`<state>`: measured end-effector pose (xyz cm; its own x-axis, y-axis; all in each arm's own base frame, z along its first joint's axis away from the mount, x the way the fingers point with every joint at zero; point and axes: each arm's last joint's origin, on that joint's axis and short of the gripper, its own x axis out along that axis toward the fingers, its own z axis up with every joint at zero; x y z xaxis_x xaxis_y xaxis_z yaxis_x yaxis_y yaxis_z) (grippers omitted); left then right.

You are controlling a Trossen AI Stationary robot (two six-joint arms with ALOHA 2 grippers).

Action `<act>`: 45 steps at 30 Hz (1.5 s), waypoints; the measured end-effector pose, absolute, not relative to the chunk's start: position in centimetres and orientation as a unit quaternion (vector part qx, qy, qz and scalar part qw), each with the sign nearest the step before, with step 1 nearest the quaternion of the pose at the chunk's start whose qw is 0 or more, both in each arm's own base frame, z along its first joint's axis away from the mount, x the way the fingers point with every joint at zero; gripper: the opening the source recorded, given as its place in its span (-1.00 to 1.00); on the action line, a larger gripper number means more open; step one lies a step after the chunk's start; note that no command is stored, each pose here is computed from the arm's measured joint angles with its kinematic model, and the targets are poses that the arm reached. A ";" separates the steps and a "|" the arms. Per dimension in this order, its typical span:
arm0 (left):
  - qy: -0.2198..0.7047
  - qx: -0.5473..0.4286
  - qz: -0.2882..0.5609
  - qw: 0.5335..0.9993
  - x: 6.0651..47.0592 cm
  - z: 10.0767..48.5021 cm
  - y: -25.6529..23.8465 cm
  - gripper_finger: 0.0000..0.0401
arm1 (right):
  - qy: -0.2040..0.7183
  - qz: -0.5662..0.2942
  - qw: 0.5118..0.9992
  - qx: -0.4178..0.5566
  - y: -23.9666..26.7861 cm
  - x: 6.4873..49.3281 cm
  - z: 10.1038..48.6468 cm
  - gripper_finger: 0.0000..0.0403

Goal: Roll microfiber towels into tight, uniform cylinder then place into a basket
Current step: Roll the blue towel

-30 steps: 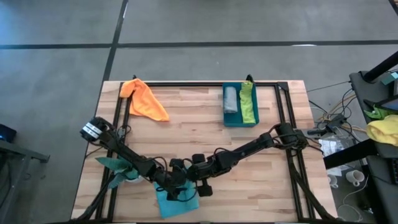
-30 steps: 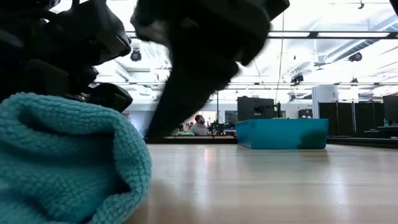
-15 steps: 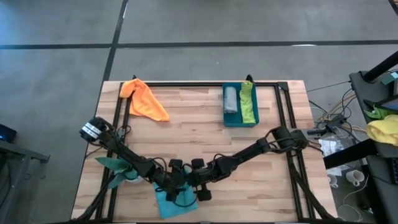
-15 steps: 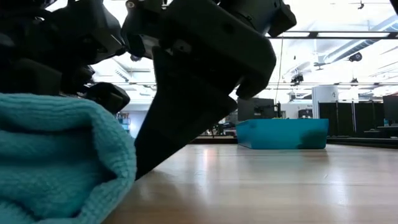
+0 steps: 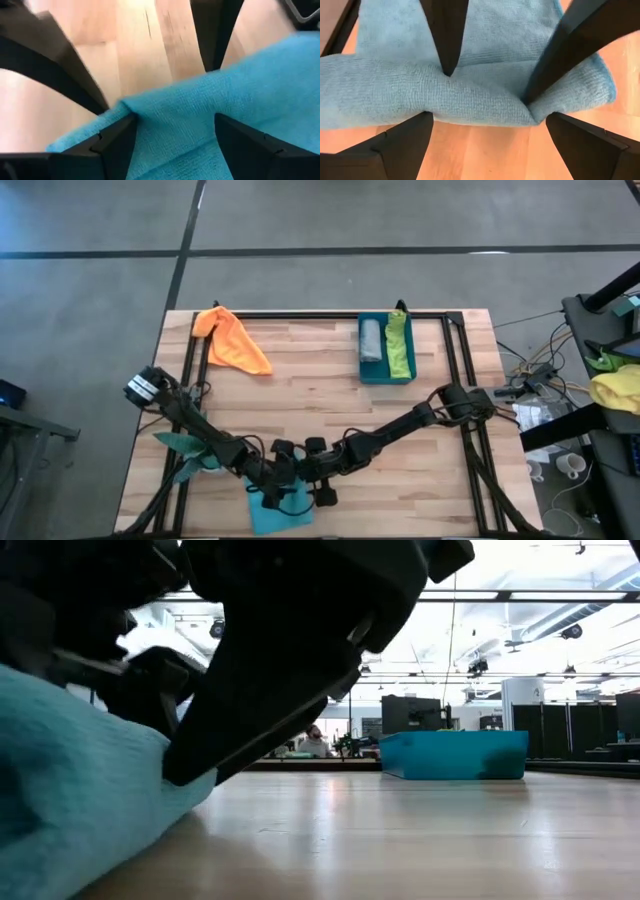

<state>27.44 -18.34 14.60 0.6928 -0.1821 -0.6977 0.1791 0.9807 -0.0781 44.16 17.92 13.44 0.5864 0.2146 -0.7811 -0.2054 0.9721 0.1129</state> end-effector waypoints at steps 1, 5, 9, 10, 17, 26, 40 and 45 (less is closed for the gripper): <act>0.377 -0.002 -0.096 0.921 27.4 15.0 -18.2 0.25 | 0.440 0.118 0.890 0.005 18.0 44.1 13.4 0.91; 0.397 0.009 -0.087 0.914 26.6 16.5 -17.7 0.25 | 0.446 0.113 0.888 0.012 18.0 44.0 13.2 0.91; 0.416 -0.023 -0.071 0.906 25.1 18.7 -17.3 0.25 | 0.453 0.111 0.884 0.011 18.1 43.7 12.9 0.91; 0.420 -0.039 -0.066 0.904 24.6 19.1 -17.4 0.25 | 0.457 0.110 0.883 0.010 18.1 43.6 12.9 0.91; 0.429 -0.095 -0.067 0.896 21.8 19.1 -20.2 0.25 | 0.480 0.107 0.871 0.003 18.5 43.0 12.6 0.91; 0.473 -0.092 -0.039 0.875 22.0 15.1 -21.8 0.25 | 0.459 0.110 0.881 0.022 18.9 43.2 12.7 0.91; 0.489 -0.061 -0.034 0.870 22.9 13.5 -21.4 0.25 | 0.427 0.104 0.898 0.028 19.1 43.7 13.3 0.91; 0.491 -0.056 -0.034 0.869 23.6 13.5 -20.6 0.25 | 0.415 0.107 0.903 0.032 19.2 43.9 13.4 0.91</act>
<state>23.60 -20.62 13.53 0.5150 -0.1131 -0.8497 0.0037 0.9915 -0.1297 43.93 19.16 13.45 0.6330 0.2195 -0.7424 -0.1662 0.9751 0.1467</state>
